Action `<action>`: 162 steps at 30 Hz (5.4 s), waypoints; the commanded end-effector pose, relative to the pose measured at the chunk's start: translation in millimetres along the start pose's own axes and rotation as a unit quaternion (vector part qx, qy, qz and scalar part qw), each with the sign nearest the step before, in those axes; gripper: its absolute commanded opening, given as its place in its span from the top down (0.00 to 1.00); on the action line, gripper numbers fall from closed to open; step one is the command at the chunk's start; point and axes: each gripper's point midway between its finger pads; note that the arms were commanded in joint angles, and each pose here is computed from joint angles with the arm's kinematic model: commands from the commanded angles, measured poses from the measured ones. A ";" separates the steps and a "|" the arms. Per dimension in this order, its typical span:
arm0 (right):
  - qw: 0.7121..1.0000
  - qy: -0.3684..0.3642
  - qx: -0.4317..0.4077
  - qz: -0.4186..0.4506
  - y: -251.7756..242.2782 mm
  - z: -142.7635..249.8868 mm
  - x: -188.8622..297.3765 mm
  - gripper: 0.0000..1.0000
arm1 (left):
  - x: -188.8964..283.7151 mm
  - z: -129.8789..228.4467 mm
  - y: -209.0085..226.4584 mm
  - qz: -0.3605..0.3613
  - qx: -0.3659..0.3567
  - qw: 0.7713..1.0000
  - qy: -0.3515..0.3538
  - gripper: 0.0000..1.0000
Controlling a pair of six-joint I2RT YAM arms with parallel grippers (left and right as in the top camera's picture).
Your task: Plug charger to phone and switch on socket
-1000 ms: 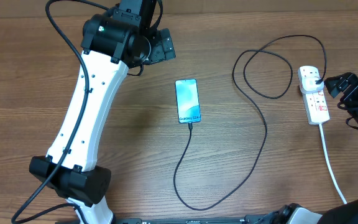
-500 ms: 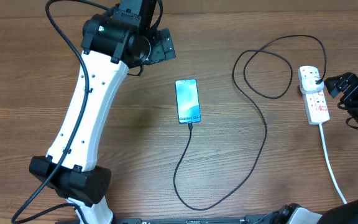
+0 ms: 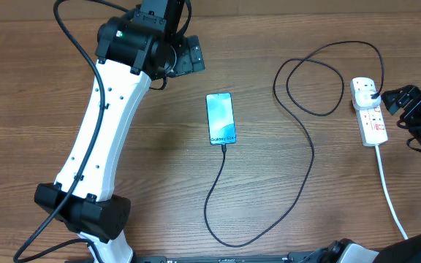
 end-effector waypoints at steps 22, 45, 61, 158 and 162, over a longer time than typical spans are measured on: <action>1.000 -0.004 0.002 0.000 1.5 -1.8 1.4 0.00 | 62.6 4.5 57.7 0.147 0.025 0.941 -0.304 0.00; 1.000 -0.004 0.002 0.000 1.5 -1.8 1.4 0.00 | 54.0 89.0 184.0 0.281 0.021 0.789 -0.545 0.00; 1.000 -0.004 0.002 0.000 1.5 -1.7 1.4 0.00 | -3.4 112.0 222.6 0.142 -0.062 0.863 -0.481 0.00; 0.853 -0.412 0.297 -0.122 136.1 112.9 14.8 0.00 | -13.1 117.9 223.4 0.116 -0.117 0.869 -0.467 0.00; 0.853 -0.411 0.297 -0.122 125.4 130.9 10.0 0.00 | -13.1 117.9 223.4 0.116 -0.117 0.869 -0.467 0.00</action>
Point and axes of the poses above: each gripper's point midway between its finger pads, its own x axis back along the fingers, its own y axis along the line the jaws close on, z = x × y, and after that the axes turned 12 degrees about x, right-handed
